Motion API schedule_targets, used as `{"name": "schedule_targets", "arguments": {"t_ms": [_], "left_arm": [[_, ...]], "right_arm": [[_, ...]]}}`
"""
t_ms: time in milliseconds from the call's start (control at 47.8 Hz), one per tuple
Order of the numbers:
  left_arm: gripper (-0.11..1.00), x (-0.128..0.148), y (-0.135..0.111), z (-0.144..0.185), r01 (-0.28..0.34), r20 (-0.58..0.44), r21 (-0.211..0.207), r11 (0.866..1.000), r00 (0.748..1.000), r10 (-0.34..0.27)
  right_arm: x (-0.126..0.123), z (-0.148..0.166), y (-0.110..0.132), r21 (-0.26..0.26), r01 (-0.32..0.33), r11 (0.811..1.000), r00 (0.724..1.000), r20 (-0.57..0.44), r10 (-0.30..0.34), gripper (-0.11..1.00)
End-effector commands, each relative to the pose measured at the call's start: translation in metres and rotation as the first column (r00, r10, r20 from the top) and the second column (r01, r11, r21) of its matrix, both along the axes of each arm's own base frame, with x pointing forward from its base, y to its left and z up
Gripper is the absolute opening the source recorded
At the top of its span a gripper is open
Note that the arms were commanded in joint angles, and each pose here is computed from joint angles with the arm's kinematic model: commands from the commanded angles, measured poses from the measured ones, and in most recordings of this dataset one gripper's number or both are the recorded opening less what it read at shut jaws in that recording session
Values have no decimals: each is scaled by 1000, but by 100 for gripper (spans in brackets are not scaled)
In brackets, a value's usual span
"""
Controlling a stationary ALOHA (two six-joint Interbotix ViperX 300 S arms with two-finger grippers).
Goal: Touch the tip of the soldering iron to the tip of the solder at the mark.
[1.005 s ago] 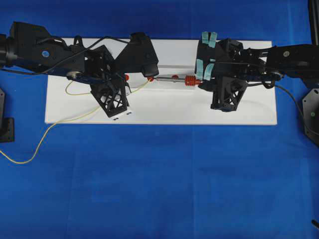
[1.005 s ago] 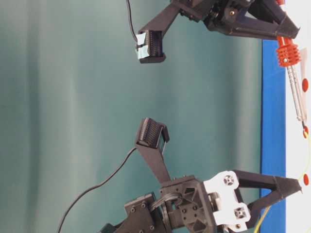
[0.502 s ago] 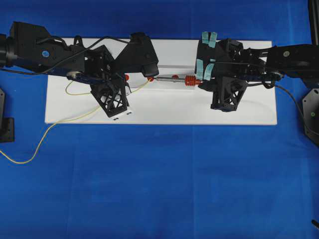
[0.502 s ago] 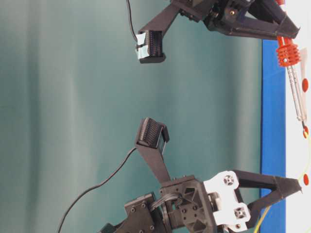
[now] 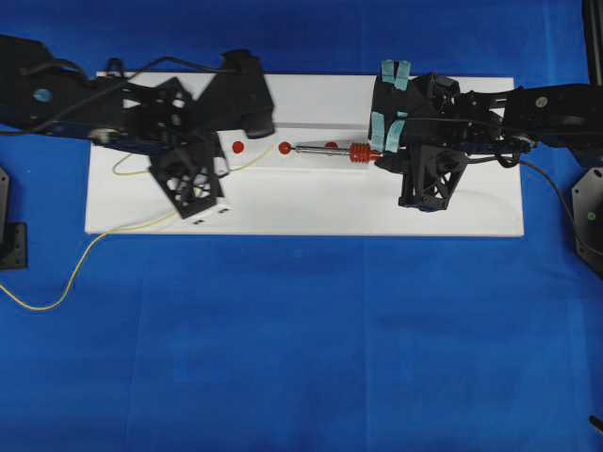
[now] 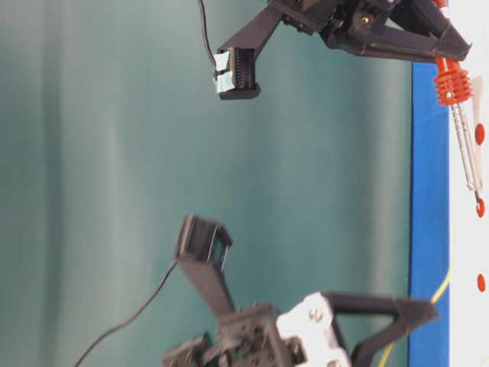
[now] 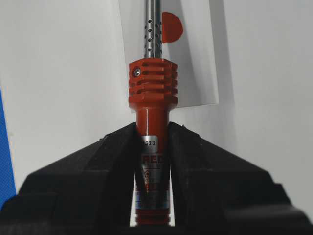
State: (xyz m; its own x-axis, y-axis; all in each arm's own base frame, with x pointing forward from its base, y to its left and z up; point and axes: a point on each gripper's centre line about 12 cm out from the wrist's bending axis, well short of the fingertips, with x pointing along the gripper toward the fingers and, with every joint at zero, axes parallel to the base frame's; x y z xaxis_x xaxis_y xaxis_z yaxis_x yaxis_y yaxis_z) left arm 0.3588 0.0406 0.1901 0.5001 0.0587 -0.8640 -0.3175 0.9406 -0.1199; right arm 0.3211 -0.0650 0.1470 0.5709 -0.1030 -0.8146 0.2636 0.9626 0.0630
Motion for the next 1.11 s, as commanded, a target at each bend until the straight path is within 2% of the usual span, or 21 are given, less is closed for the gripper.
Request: {"name": "schedule_targets", "arguments": {"t_ms": [0,251,607,858,1088], "left_arm": [[3,-6,0,17,-4,50,4,1000,999,4],[3,-21,-2,27,-11,119,7,1000,993,10],[3,-23,-2,26,-12,116,6,1000,993,11],[3,-24,-3,26,-9,116,6,1000,993,8],[3,-26,-3,25,-9,113,5,1000,994,8]], "right_arm": [[7,11,-2,-11,-1,1000,999,38,2,6],[7,11,-2,-11,-1,1000,999,38,2,6],[2,21,0,-16,-1,1000,998,65,2,6],[-27,58,6,-42,1,999,984,180,6,6],[-63,72,11,-55,14,998,969,247,0,6]]}}
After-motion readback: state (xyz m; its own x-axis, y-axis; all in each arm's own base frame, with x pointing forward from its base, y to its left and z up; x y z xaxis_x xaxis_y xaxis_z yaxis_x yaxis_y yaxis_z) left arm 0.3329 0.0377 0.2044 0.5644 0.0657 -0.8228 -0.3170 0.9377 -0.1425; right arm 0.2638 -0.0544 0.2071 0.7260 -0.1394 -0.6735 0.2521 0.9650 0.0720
